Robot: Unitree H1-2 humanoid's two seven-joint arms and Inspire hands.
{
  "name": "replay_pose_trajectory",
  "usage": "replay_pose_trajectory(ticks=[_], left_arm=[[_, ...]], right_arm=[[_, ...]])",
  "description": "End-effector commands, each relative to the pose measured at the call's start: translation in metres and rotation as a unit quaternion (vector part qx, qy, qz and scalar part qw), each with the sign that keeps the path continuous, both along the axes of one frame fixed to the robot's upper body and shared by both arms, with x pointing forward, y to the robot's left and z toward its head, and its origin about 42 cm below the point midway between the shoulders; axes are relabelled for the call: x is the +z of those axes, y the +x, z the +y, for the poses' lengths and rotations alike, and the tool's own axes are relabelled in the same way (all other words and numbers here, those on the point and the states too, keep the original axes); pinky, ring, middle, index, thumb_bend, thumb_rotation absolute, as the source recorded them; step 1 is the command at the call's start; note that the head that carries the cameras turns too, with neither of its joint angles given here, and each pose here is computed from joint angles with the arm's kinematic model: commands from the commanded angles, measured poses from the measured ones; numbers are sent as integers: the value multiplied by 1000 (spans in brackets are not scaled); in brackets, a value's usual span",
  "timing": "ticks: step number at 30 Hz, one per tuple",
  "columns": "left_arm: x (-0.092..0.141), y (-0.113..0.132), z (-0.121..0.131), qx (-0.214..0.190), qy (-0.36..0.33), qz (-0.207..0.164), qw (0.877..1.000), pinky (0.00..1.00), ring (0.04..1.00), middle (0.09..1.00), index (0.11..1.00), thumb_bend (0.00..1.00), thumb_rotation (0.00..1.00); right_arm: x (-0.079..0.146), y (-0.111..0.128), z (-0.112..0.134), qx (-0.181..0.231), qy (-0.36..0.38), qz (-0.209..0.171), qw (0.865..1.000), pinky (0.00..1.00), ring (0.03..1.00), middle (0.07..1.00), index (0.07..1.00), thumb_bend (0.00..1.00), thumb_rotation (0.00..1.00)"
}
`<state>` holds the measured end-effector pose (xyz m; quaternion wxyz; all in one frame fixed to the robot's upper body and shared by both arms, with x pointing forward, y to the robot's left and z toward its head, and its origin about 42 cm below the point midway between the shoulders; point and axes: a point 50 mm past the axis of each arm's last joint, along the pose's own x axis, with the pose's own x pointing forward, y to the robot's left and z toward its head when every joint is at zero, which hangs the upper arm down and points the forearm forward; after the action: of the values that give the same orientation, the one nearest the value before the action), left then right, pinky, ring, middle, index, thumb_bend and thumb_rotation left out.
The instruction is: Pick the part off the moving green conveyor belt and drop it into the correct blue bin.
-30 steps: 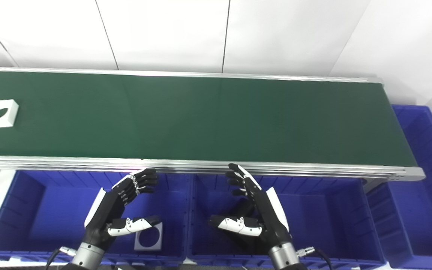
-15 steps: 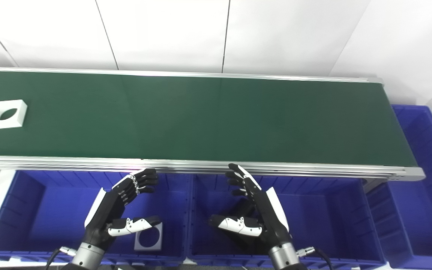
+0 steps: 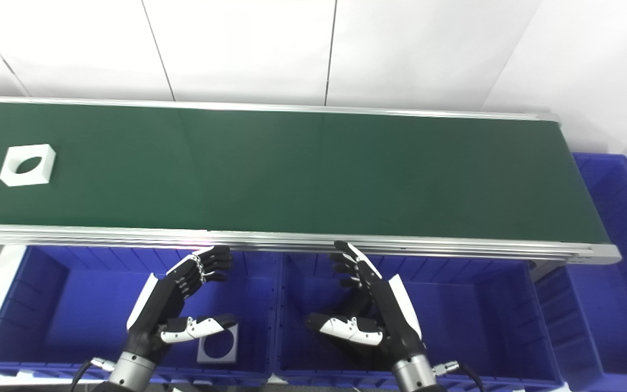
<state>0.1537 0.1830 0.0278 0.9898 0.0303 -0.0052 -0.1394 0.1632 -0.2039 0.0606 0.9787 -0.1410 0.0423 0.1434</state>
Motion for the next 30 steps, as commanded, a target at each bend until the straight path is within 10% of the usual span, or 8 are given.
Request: replay_pose_trajectory(ticks=[1,30], left_arm=[[6,3,-8,1,-7,-28,1000,719,766,772,769,818,257],[-3,8,-26,10,-11,-19,1000,654,708,715,715,876,148]], right_arm=[[8,0,-6,10,13,-41,999,724,825,848,915,906,452],[-11,-1,-23,17,33,-36,999,728,833,864,936,873,345]])
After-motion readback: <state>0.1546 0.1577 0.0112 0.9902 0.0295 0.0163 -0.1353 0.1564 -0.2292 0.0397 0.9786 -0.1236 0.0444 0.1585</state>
